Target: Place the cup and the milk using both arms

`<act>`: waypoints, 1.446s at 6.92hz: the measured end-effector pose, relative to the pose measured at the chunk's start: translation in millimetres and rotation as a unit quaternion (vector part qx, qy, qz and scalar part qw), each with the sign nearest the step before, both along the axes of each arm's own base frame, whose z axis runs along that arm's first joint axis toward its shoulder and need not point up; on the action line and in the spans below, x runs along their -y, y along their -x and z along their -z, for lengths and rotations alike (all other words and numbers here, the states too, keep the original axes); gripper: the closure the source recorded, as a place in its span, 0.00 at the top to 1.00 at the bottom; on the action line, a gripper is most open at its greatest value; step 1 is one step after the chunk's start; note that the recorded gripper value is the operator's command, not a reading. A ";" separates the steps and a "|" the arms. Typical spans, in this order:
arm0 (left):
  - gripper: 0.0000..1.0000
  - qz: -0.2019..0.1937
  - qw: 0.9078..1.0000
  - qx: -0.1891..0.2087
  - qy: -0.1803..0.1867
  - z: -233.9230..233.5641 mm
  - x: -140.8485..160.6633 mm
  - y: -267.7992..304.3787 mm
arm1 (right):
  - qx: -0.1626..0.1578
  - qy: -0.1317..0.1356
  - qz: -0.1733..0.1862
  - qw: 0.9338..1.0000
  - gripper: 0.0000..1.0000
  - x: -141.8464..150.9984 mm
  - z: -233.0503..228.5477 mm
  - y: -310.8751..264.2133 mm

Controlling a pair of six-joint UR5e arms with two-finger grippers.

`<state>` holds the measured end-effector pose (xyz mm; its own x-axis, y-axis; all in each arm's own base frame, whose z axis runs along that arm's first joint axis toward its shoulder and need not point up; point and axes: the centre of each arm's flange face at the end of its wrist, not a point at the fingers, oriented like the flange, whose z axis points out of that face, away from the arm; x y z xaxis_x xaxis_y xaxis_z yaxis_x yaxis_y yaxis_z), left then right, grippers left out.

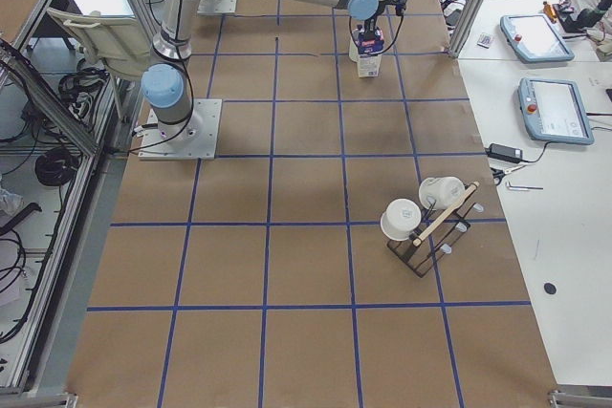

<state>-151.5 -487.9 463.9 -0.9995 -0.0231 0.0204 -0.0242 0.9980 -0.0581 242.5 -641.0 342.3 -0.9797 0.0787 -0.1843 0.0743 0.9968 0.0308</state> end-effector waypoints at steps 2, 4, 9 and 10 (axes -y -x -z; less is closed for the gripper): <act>1.00 0.000 1.000 0.000 0.000 -0.3 0.1 -0.1 | -0.003 0.004 -0.003 1.000 1.00 0.1 -2.8 1.3; 1.00 0.000 1.000 0.000 0.000 0.5 0.6 0.3 | -0.010 0.014 0.003 1.000 1.00 -5.3 -24.3 12.5; 1.00 0.000 1.000 0.001 0.000 -0.3 0.2 -0.1 | -0.109 -0.055 0.022 0.992 1.00 -102.9 -146.6 113.3; 1.00 0.000 1.000 0.001 0.000 -0.3 0.1 -0.2 | -0.120 -0.067 0.018 0.990 1.00 -113.3 -151.3 116.1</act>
<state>-151.3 -488.0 464.2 -0.9996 -0.0228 0.0186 -0.0239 0.9980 -0.0585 126.4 -527.7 493.5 -0.9902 0.1219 0.0678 0.1303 0.9817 0.1390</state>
